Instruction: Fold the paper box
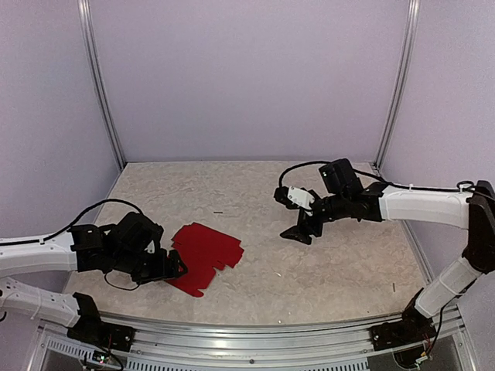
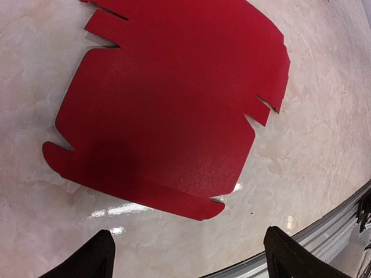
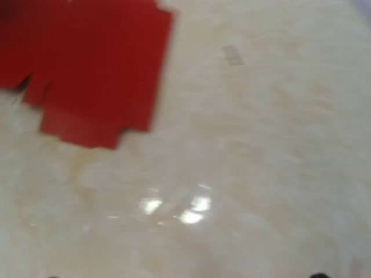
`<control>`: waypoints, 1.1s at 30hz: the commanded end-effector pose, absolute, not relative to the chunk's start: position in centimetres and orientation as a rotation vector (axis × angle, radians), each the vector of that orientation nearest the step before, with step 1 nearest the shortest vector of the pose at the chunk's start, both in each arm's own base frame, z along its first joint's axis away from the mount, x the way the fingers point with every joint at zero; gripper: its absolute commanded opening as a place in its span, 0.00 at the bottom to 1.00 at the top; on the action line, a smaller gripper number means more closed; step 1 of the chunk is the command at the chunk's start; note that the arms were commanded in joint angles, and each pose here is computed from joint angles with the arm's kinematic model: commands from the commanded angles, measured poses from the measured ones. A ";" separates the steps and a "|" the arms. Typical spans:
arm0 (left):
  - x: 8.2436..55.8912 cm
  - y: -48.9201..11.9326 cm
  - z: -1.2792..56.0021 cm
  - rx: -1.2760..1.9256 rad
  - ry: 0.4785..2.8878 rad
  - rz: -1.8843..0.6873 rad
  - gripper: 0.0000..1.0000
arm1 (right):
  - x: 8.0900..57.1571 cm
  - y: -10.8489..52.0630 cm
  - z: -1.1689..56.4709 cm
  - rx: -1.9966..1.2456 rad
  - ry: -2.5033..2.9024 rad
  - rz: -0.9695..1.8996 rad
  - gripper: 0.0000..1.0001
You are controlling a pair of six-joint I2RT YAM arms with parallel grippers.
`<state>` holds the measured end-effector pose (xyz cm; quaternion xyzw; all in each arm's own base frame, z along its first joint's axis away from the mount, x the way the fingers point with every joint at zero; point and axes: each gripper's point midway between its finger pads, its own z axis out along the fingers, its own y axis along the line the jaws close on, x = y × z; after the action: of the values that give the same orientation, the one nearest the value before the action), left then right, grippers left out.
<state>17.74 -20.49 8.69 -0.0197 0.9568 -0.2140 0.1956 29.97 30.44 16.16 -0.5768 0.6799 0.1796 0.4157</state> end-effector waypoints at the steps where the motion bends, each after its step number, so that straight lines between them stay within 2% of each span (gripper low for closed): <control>1: 16.8 -17.7 7.9 -0.269 2.694 -0.507 0.88 | 28.2 34.0 13.8 -1.611 1.671 0.402 0.92; 6: 21.0 -16.5 10.6 -0.286 2.502 -0.521 0.92 | 26.4 38.1 12.8 -1.714 1.569 0.366 0.91; 10: 23.9 -16.1 10.8 -0.272 2.498 -0.678 0.90 | 24.9 40.4 12.0 -1.842 1.358 0.151 0.90; 16: 26.9 -15.2 10.5 -0.291 2.485 -0.759 0.90 | 21.9 43.8 10.8 -1.921 0.972 -0.171 0.87; 24: 28.2 -15.0 6.4 -0.296 2.603 -0.762 0.84 | 19.9 47.3 7.1 -1.900 0.707 -0.366 0.78; 33: 28.5 -15.4 5.7 -0.295 2.617 -0.804 0.76 | 19.4 48.7 4.8 -1.895 0.563 -0.472 0.72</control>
<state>27.87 -14.86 5.31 -0.1187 0.9369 -0.2702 0.1875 19.50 47.92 5.32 -0.7988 0.2699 -0.1624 0.5125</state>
